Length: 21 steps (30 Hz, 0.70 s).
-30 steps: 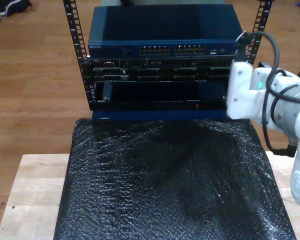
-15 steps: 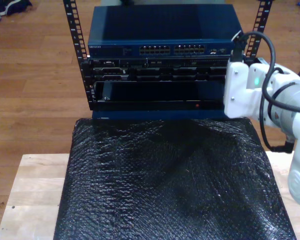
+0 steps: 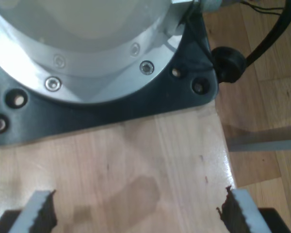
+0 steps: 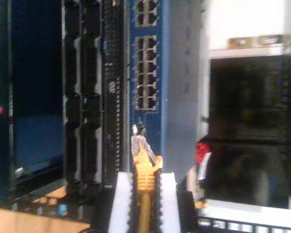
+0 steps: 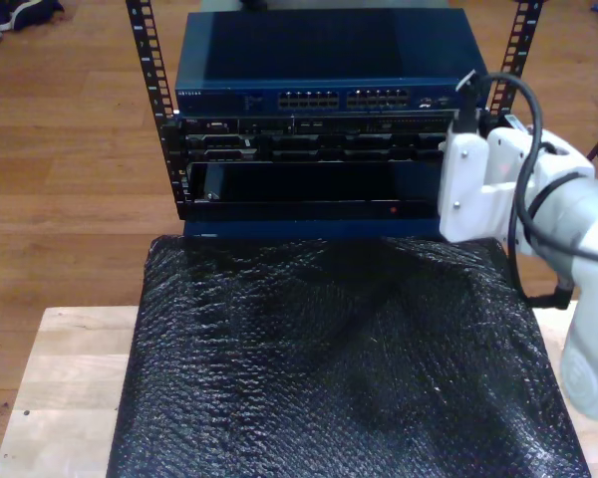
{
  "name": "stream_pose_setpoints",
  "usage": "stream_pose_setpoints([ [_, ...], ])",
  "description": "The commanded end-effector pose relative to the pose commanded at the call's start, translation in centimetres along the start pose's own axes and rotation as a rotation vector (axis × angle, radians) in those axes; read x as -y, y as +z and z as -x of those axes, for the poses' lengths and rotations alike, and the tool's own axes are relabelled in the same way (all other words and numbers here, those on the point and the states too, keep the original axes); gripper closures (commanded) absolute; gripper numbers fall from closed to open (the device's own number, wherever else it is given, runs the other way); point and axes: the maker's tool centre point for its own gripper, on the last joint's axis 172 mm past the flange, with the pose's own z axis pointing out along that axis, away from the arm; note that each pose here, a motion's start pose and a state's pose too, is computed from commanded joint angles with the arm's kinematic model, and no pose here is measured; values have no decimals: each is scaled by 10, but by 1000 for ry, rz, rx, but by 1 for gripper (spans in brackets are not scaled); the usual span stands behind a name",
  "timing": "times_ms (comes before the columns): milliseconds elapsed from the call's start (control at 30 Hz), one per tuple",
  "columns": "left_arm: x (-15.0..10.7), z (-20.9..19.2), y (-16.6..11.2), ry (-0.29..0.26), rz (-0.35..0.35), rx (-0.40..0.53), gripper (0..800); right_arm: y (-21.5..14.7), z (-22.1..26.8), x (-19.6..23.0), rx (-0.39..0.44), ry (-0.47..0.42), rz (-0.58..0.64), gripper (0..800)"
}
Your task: Grab the cable and plug it in
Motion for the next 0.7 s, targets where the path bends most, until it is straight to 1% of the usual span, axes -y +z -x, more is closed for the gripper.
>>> stream_pose_setpoints([
  [133,0,0,0,0,0,0,0,1,-1,2,-12,6,40,800],
  [233,0,0,0,0,0,0,0,-1,-4,-5,-22,6,76,800],
  [333,0,0,0,0,0,0,0,1,-4,-6,-22,18,78,800],
  [400,0,0,0,0,0,0,0,5,-4,4,-23,17,61,800],
  [500,0,0,0,0,0,0,0,6,-7,3,-36,21,92,800],
  [567,0,0,0,0,0,0,0,12,-6,8,-38,27,96,800],
  [700,0,0,0,0,0,0,0,30,-9,-4,-52,25,142,800],
])
